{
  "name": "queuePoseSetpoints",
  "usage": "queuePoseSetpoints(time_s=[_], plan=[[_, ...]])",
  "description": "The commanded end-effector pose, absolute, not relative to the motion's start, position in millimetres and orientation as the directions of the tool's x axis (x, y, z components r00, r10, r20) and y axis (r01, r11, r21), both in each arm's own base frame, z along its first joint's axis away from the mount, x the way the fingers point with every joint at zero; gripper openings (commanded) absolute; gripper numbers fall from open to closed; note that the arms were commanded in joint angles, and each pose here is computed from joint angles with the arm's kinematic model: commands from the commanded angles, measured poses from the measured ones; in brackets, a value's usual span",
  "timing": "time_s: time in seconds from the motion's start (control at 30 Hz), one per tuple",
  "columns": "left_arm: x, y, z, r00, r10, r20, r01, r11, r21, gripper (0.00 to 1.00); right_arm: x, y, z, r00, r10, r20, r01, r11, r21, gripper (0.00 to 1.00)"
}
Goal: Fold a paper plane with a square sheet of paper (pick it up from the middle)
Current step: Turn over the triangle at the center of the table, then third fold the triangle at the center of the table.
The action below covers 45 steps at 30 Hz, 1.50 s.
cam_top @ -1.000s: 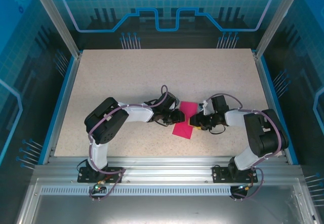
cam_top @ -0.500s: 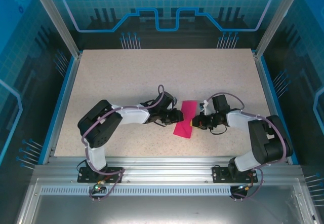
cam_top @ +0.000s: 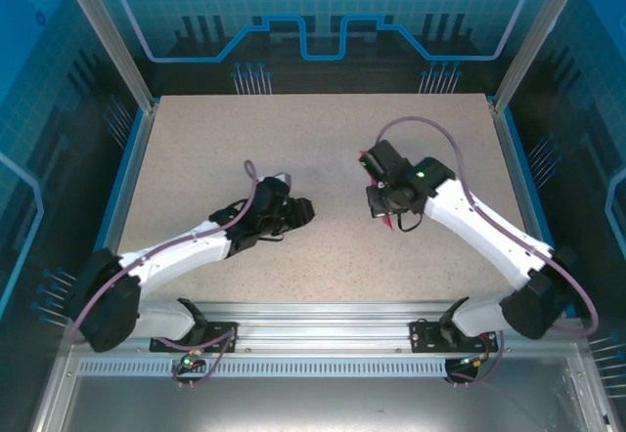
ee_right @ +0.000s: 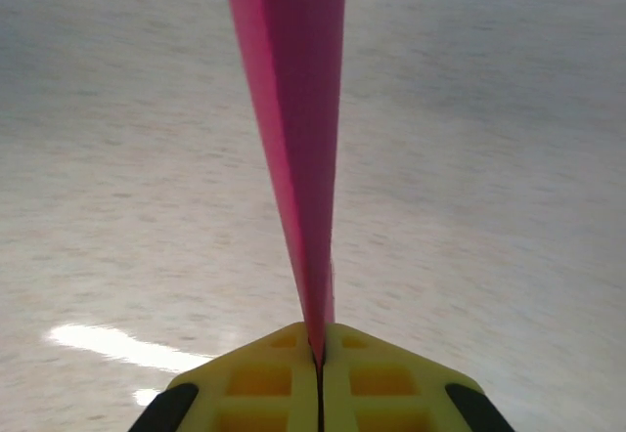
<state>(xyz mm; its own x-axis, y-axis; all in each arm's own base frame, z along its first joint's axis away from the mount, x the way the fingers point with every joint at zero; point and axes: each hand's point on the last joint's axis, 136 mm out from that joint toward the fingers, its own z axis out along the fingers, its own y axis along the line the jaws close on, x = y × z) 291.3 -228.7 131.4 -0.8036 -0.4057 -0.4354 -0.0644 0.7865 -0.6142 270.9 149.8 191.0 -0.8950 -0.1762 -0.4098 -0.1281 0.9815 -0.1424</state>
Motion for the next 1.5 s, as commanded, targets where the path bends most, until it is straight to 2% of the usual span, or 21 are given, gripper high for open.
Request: queuePoseSetpoints(time_s=[0.0,0.07,0.17,0.33,0.5,0.63,0.73,0.8,0.83,0.87,0.93,1.0,1.1,1.2,1.27,1.33,1.47], plan=[[284.1,-173.8,120.4,-0.727,-0.51,-0.461,-0.216,0.806,-0.552,0.39,255.6,97.3,188.7,-0.934,-0.283,-0.216,-0.096,0.784,-0.613,0.06],[278.7,-154.9,124.1,-0.686,-0.549,-0.477,-0.247,0.792,-0.558,0.41,258.4,109.4,184.7,-0.94,-0.296,-0.169,-0.107,0.727,-0.678,0.08],[267.7,-126.8,126.6,-0.62,-0.601,-0.505,-0.299,0.776,-0.555,0.44,262.3,143.8,161.8,-0.939,-0.327,-0.107,-0.172,0.715,-0.678,0.1],[250.4,-91.1,131.5,-0.53,-0.647,-0.549,-0.347,0.756,-0.555,0.5,262.2,205.8,111.3,-0.94,-0.341,-0.02,-0.266,0.769,-0.582,0.12],[238.4,-71.2,141.2,-0.494,-0.633,-0.596,-0.347,0.772,-0.533,0.56,258.9,267.0,69.9,-0.932,-0.361,0.04,-0.339,0.823,-0.455,0.16],[235.1,-70.0,146.5,-0.499,-0.622,-0.603,-0.331,0.78,-0.531,0.56,254.5,311.5,54.1,-0.918,-0.392,0.058,-0.391,0.872,-0.294,0.17],[235.3,-74.2,150.0,-0.516,-0.614,-0.597,-0.317,0.784,-0.533,0.57,246.4,350.5,48.4,-0.904,-0.423,0.056,-0.427,0.901,-0.077,0.25],[236.2,-78.7,151.1,-0.528,-0.611,-0.589,-0.304,0.784,-0.541,0.58,244.2,373.4,61.5,-0.906,-0.424,0.016,-0.42,0.902,0.101,0.34],[237.1,-81.9,151.7,-0.535,-0.609,-0.585,-0.293,0.784,-0.548,0.58,245.9,378.4,71.3,-0.909,-0.416,-0.01,-0.411,0.894,0.176,0.36],[239.1,-88.1,152.7,-0.55,-0.6,-0.58,-0.269,0.786,-0.557,0.58,251.0,378.9,84.1,-0.916,-0.399,-0.046,-0.399,0.888,0.231,0.38],[242.5,-103.4,154.0,-0.595,-0.576,-0.561,-0.222,0.788,-0.574,0.58,258.2,368.3,100.1,-0.927,-0.365,-0.091,-0.374,0.869,0.323,0.47],[247.4,-125.4,152.4,-0.657,-0.543,-0.524,-0.169,0.782,-0.6,0.58,268.9,348.1,112.7,-0.94,-0.318,-0.127,-0.342,0.849,0.402,0.48],[256.7,-167.9,142.8,-0.764,-0.482,-0.429,-0.103,0.747,-0.656,0.56,289.3,302.0,108.8,-0.96,-0.229,-0.16,-0.277,0.857,0.434,0.49],[265.3,-209.6,124.8,-0.857,-0.411,-0.309,-0.094,0.716,-0.692,0.48,301.8,264.5,92.9,-0.976,-0.165,-0.139,-0.212,0.848,0.485,0.5],[268.9,-234.4,114.4,-0.896,-0.351,-0.274,-0.083,0.736,-0.672,0.45,308.9,246.9,82.4,-0.982,-0.141,-0.129,-0.187,0.844,0.503,0.5],[272.5,-250.1,100.7,-0.918,-0.307,-0.251,-0.088,0.774,-0.627,0.46,311.6,239.7,74.8,-0.985,-0.138,-0.108,-0.175,0.821,0.544,0.51],[284.4,-262.3,77.2,-0.926,-0.326,-0.19,-0.155,0.787,-0.597,0.47,311.2,243.8,63.7,-0.982,-0.169,-0.084,-0.185,0.77,0.611,0.52]])
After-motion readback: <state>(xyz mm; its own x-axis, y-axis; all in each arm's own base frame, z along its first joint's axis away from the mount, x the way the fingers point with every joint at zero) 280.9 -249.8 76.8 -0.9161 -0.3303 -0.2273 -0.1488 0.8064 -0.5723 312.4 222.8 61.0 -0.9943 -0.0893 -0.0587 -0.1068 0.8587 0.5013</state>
